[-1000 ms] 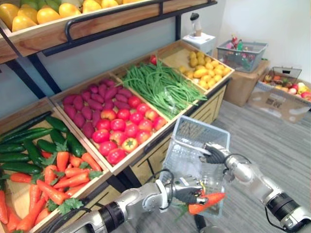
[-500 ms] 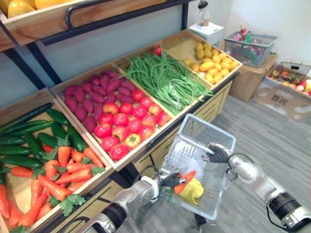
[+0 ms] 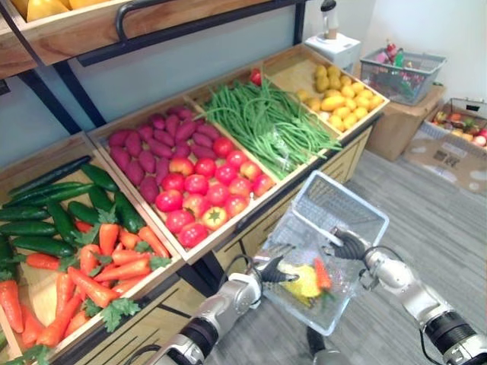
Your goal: Pick vegetable in the basket
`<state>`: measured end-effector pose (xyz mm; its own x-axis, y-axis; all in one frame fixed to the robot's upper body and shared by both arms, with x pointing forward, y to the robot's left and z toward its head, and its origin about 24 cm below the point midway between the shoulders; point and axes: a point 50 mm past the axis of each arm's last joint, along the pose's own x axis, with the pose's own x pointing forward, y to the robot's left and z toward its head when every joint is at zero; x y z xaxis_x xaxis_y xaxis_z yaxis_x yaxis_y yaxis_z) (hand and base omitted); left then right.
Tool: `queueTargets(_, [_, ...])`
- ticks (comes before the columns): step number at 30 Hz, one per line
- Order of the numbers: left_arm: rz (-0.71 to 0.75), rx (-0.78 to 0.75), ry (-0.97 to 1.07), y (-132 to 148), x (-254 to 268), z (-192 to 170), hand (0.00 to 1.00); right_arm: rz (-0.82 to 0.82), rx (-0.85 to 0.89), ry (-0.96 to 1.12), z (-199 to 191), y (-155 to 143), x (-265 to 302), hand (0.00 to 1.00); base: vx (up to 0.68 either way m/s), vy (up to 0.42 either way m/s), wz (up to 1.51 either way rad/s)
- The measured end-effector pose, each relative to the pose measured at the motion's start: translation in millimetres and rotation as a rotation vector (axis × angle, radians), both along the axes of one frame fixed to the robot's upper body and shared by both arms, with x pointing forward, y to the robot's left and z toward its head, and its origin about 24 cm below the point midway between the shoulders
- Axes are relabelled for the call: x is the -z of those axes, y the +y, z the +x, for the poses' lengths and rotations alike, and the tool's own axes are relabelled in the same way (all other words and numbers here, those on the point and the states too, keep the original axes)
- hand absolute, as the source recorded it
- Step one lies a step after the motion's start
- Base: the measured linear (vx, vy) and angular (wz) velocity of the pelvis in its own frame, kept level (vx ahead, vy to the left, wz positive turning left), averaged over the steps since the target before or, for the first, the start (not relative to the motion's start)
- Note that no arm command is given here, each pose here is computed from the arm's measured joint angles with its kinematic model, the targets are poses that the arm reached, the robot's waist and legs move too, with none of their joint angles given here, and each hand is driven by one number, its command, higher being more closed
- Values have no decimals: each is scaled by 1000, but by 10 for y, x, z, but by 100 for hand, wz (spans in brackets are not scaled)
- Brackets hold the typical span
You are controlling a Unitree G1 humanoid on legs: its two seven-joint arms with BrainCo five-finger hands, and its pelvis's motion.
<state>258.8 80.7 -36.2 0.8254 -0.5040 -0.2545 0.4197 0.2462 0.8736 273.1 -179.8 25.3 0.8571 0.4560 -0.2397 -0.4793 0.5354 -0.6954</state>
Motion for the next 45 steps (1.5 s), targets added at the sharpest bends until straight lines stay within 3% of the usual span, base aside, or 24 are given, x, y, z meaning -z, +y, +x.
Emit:
queueTargets(6, [-21,12,-33,-42,-82,21,0,0,2,7,-14,-7,16,100,-18,0,7])
queueTargets(11, [-159,3,-184,-76,-483,47,0,19,100,34,-136,-231,93,100,-24,-2,46])
queueTargets(14, [-270,-21,-347,116,-889,-27,0,22,201,73,-280,-465,196,100,-17,8,63])
queueTargets(20, [-306,-71,-530,563,-1315,-247,0,7,402,184,-592,-900,464,100,-5,15,81])
queueTargets(30, [-398,-186,-854,914,-1880,-556,0,57,910,382,-1279,-1343,1097,100,-16,5,65])
queueTargets(36, [-531,-499,-882,1207,-1733,-719,0,94,1200,527,-1822,-1358,1430,100,-24,-13,56])
queueTargets(39, [-574,-737,-737,1441,-1337,-783,0,107,1324,608,-2119,-1300,1560,100,-19,-9,57])
queueTargets(42, [-509,-1020,-497,1742,-666,-930,0,112,1381,646,-2267,-1200,1631,100,-51,-1,50])
queueTargets(45, [-439,-1283,-213,1906,26,-1341,0,140,1457,657,-2399,-1109,1679,100,-21,-2,35])
